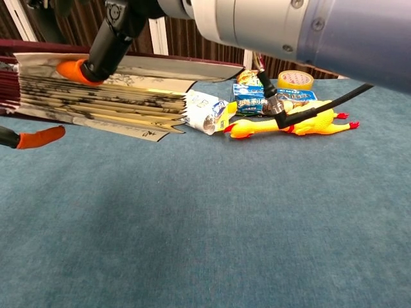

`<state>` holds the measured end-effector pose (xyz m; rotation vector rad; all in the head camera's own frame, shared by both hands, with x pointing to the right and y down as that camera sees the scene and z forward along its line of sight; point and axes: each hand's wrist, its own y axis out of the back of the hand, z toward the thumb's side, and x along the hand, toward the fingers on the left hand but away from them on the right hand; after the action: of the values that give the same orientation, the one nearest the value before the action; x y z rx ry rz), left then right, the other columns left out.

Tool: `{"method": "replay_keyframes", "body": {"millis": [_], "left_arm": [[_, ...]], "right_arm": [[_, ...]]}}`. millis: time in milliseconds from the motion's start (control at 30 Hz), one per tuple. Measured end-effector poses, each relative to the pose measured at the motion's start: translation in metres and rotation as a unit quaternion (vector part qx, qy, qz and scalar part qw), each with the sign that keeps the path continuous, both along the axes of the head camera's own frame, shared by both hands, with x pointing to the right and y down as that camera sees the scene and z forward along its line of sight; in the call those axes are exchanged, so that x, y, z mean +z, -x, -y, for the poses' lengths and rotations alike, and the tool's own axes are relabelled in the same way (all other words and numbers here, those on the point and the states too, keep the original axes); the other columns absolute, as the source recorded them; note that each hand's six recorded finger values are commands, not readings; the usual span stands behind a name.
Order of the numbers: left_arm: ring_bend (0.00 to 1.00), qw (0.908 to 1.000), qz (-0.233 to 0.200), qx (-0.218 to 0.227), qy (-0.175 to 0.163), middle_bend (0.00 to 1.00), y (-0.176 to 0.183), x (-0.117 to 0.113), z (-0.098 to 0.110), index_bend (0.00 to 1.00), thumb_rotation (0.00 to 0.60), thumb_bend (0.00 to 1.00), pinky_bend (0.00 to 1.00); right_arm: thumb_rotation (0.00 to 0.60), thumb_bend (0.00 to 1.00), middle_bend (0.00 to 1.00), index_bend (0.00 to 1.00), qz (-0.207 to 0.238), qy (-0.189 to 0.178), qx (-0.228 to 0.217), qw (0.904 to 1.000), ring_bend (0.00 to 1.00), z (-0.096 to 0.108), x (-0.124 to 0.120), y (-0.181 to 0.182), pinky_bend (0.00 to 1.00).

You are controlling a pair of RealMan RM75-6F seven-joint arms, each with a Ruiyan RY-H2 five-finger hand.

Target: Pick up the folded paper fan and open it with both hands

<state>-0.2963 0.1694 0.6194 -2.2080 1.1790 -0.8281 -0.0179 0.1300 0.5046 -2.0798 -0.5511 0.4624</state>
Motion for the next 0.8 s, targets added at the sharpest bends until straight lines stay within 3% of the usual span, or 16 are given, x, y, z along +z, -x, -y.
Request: {"method": "replay_keyframes", "body": {"millis": [267, 800], "left_arm": [[0.0, 0.9998, 0.003, -0.01, -0.015, 0.22, -0.002, 0.0, 0.006, 0.53, 0.6, 0.53, 0.04], [0.0, 0.9985, 0.031, -0.032, -0.032, 0.25, 0.009, 0.007, 0.021, 0.56, 0.6, 0.53, 0.04]], "right_arm": [[0.6, 0.51, 0.16, 0.76, 0.007, 0.001, 0.009, 0.9999, 0.22, 0.005, -0.005, -0.006, 0.16], [0.6, 0.51, 0.16, 0.76, 0.006, 0.008, 0.044, 0.999, 0.22, 0.022, -0.004, -0.037, 0.17]]}}
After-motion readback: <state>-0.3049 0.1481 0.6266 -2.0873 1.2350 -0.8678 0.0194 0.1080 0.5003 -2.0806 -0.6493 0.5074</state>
